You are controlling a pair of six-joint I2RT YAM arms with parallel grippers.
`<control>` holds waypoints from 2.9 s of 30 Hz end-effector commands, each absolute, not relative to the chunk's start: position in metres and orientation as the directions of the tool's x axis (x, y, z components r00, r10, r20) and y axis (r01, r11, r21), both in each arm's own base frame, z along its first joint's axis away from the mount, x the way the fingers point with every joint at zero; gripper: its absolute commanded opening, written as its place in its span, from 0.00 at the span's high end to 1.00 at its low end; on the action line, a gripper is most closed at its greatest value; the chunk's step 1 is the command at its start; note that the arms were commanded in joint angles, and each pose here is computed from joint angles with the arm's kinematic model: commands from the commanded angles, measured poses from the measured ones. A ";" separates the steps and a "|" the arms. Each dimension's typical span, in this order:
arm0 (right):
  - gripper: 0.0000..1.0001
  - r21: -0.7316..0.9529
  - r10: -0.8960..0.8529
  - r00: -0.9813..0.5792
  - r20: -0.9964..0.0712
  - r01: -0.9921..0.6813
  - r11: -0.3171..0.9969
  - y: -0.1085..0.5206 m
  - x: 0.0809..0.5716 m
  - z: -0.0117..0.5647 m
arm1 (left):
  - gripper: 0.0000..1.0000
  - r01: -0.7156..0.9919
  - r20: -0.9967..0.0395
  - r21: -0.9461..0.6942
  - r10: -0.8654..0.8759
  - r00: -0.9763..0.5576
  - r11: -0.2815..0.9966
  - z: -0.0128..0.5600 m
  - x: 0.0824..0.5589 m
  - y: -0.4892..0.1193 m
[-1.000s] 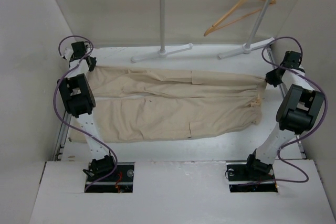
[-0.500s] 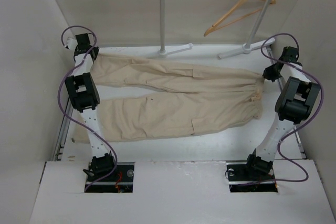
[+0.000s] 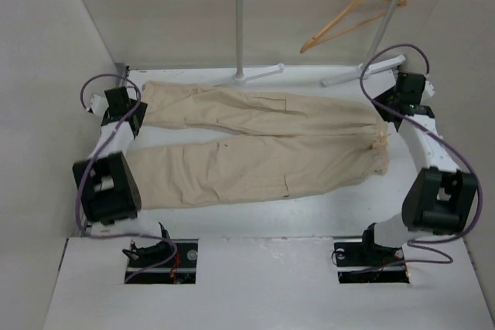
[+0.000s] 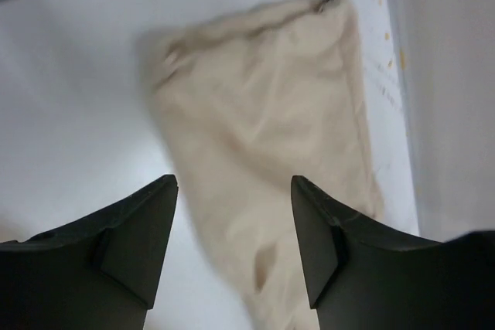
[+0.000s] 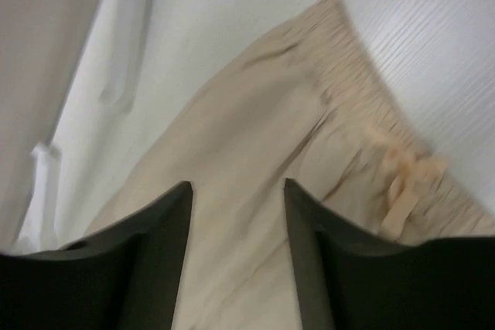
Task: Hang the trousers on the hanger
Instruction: Flatten out the trousers at the center of the board, then fold the trousers at the center of the board.
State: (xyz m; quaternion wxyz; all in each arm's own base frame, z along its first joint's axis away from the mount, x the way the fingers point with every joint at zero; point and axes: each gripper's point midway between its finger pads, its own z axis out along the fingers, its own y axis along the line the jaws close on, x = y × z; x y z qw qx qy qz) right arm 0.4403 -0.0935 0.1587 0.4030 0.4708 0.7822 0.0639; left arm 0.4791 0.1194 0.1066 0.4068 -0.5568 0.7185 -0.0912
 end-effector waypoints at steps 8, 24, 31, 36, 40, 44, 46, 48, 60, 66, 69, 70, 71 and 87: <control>0.91 0.610 0.647 -0.487 -0.587 0.260 0.749 0.103 0.327 0.196 | 0.60 -0.918 -0.571 -0.320 -0.821 -0.010 0.233 0.101 0.209 0.108; 0.34 0.623 0.413 -0.764 -0.496 0.019 0.782 0.159 0.172 0.129 | 0.48 -0.971 -0.477 -0.236 -0.866 0.146 -0.034 0.037 0.143 0.124; 0.34 0.619 0.410 -0.772 -0.485 0.027 0.785 0.161 0.172 0.127 | 0.48 -0.981 -0.493 -0.188 -0.860 0.132 -0.043 0.024 0.135 0.127; 0.34 0.619 0.452 -0.748 -0.486 0.071 0.782 0.151 0.180 0.128 | 0.65 -0.966 -0.475 -0.256 -0.864 0.167 -0.045 0.011 0.157 0.134; 0.34 0.612 0.537 -0.689 -0.486 0.170 0.772 0.128 0.195 0.129 | 0.88 -0.936 -0.467 -0.351 -0.865 0.183 -0.008 0.035 0.183 0.141; 0.35 0.579 0.682 -0.529 -0.505 0.379 0.722 0.070 0.213 0.133 | 0.90 -0.886 -0.531 -0.441 -0.837 0.131 0.141 0.091 0.218 0.132; 0.38 0.541 0.727 -0.455 -0.514 0.486 0.687 0.043 0.217 0.137 | 0.90 -0.864 -0.559 -0.457 -0.823 0.096 0.210 0.106 0.229 0.122; 0.43 0.516 0.752 -0.388 -0.533 0.555 0.653 0.025 0.223 0.141 | 0.90 -0.853 -0.584 -0.448 -0.810 0.053 0.267 0.112 0.234 0.111; 0.38 0.439 0.847 -0.111 -0.520 0.816 0.377 -0.087 0.263 0.098 | 0.91 -0.820 -0.582 -0.413 -0.807 -0.097 0.396 0.103 0.232 0.070; 0.40 0.478 0.858 -0.170 -0.486 0.770 0.423 -0.079 0.295 0.083 | 0.91 -0.803 -0.578 -0.427 -0.808 -0.112 0.416 0.105 0.241 0.063; 0.46 0.429 0.874 -0.206 -0.441 0.807 0.406 -0.078 0.297 0.057 | 0.91 -0.810 -0.574 -0.420 -0.811 -0.113 0.410 0.100 0.239 0.064; 0.52 0.415 0.881 -0.216 -0.422 0.817 0.400 -0.077 0.296 0.048 | 0.91 -0.813 -0.570 -0.419 -0.814 -0.111 0.404 0.098 0.238 0.065; 0.58 0.410 0.886 -0.217 -0.409 0.824 0.391 -0.076 0.296 0.043 | 0.92 -0.812 -0.565 -0.423 -0.818 -0.110 0.402 0.097 0.238 0.064; 0.94 0.260 0.771 -0.167 -0.615 0.880 0.397 -0.097 0.211 0.102 | 0.97 -0.920 -0.798 -0.199 -0.601 -0.048 0.338 0.212 0.216 0.144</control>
